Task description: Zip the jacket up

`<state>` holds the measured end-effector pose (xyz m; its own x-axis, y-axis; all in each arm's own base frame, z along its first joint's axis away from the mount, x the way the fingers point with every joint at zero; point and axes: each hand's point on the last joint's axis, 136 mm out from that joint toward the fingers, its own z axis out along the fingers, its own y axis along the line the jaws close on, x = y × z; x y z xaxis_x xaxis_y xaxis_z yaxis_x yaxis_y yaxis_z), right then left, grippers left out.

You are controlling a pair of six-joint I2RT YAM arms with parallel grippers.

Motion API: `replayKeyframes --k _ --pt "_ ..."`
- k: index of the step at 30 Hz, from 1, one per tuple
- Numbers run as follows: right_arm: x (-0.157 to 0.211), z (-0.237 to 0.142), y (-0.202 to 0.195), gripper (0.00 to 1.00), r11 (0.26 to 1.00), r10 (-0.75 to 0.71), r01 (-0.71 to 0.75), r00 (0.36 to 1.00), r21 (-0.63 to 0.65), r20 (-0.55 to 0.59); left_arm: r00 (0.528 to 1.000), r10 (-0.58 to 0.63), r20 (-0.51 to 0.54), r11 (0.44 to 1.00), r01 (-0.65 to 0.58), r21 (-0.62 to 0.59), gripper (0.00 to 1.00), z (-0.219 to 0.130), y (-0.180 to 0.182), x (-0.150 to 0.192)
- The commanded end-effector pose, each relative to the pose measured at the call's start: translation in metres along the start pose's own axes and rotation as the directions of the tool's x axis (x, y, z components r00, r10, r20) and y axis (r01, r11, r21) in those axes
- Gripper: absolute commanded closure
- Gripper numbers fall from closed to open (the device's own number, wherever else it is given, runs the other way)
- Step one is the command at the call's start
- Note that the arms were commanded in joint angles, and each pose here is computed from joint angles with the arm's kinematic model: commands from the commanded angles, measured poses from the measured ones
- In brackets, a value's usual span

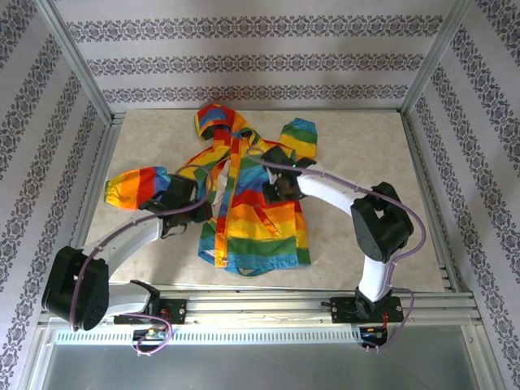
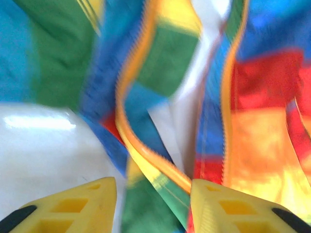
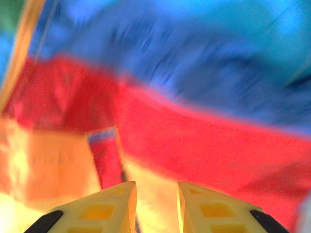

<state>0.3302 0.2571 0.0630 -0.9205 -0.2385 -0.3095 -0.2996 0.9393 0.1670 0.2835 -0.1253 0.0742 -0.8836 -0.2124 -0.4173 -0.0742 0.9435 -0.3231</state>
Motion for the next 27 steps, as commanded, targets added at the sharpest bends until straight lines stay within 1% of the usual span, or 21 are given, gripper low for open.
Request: replayKeyframes --k 1,4,6,9,13,17,22,24,27 --pt "0.029 0.020 0.015 0.74 1.000 0.008 -0.009 0.999 -0.019 -0.052 0.997 -0.029 -0.070 0.999 0.030 0.023 0.60 0.012 -0.013 0.032" --pt "0.038 0.040 0.006 0.79 1.000 0.003 -0.001 0.995 0.013 -0.101 0.995 -0.055 -0.087 0.998 0.057 0.023 0.63 0.030 -0.014 0.041" --pt "0.036 0.049 -0.004 0.81 0.999 -0.007 0.012 0.993 0.041 -0.120 0.994 -0.054 -0.093 0.998 0.055 0.002 0.64 0.039 -0.012 0.041" --pt "0.024 0.058 -0.026 0.82 0.997 0.000 0.010 0.992 0.074 -0.128 0.995 -0.036 -0.091 0.999 0.034 -0.023 0.65 0.047 -0.011 0.033" --pt "0.006 0.060 -0.059 0.83 0.994 0.047 -0.035 0.992 0.102 -0.117 0.996 -0.034 -0.081 0.997 0.028 -0.066 0.65 0.055 -0.004 0.018" --pt "-0.011 0.047 -0.078 0.82 0.991 0.073 -0.063 0.994 0.116 -0.085 0.995 -0.034 -0.092 0.995 0.026 -0.093 0.65 0.060 0.006 0.003" --pt "-0.022 0.019 -0.078 0.79 0.992 0.061 -0.058 0.998 0.114 -0.028 0.997 -0.007 -0.080 0.995 -0.001 -0.101 0.65 0.050 0.006 -0.017" --pt "-0.021 0.007 -0.072 0.76 0.993 0.059 -0.058 0.998 0.104 -0.008 0.998 0.008 -0.065 0.995 -0.014 -0.094 0.62 0.041 0.001 -0.024" --pt "-0.014 -0.007 -0.055 0.72 0.996 0.039 -0.040 0.999 0.083 0.013 0.999 0.011 -0.039 0.997 -0.015 -0.082 0.52 0.023 -0.002 -0.029"
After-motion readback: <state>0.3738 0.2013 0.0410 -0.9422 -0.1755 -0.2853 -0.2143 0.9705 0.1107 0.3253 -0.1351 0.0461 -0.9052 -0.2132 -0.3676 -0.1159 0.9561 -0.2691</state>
